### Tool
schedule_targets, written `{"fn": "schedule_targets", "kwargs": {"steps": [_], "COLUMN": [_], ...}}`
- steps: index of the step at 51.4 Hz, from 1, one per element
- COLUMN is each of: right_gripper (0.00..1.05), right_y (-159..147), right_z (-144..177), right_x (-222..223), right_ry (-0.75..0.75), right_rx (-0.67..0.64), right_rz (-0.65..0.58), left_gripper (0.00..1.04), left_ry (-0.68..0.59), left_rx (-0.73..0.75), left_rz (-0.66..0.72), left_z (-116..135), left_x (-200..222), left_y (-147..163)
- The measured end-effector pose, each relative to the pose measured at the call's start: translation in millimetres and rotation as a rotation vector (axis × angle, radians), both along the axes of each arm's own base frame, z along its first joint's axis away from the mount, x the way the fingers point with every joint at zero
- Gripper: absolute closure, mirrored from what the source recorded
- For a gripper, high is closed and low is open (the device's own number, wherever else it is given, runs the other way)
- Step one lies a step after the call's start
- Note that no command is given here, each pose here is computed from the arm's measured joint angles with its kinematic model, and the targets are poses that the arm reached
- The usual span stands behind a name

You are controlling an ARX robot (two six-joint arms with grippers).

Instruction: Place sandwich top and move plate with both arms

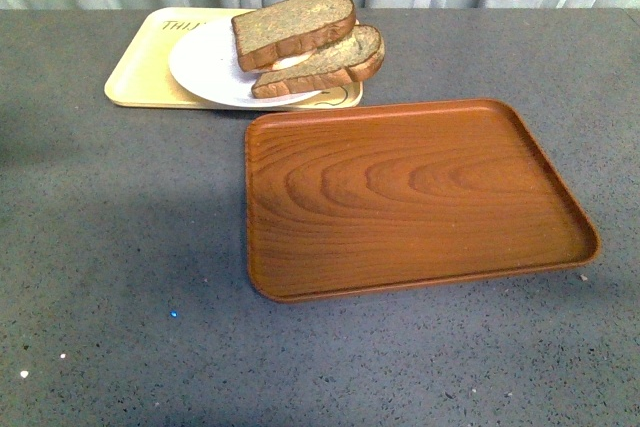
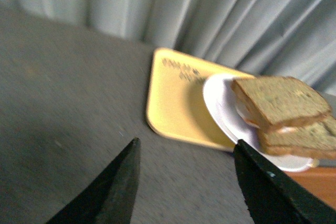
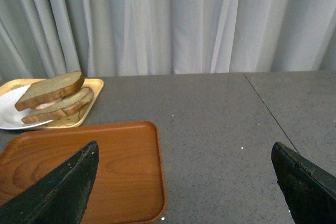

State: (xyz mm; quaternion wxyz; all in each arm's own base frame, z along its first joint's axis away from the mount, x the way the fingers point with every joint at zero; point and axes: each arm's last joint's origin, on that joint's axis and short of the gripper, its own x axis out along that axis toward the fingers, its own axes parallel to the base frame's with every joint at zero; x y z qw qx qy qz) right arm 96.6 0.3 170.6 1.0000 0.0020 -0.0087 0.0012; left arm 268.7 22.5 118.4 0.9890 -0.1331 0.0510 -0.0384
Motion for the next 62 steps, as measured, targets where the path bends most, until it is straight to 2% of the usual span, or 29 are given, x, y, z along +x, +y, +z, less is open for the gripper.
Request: {"fn": "schedule_targets", "kwargs": {"steps": [2,5,13,25,45,62], "right_gripper": [0.09,0.09,0.09,0.09,0.09,0.09], "right_y": [0.0,0.0,0.0,0.0,0.0,0.0], "right_z": [0.0,0.0,0.0,0.0,0.0,0.0], "right_x": [0.0,0.0,0.0,0.0,0.0,0.0], "right_ry": [0.0,0.0,0.0,0.0,0.0,0.0], "right_rx": [0.0,0.0,0.0,0.0,0.0,0.0], "right_rz": [-0.001,0.0,0.0,0.0,0.0,0.0], "left_gripper": [0.65,0.79,1.04,1.03,1.03,1.03], "left_ry": [-0.062,-0.088,-0.083,-0.084,-0.092,-0.094], "left_rx": [0.1,0.181,0.233,0.253,0.256,0.257], "left_rz": [0.046,0.084,0.081,0.071,0.078,0.078], "left_z": [9.0,16.6,21.8,28.5,45.1,46.2], "left_x": [-9.5,-27.9,-53.2,-77.9,-108.6,-126.8], "left_y": [-1.1,-3.9,-9.3,-22.4,-22.3,-22.3]}}
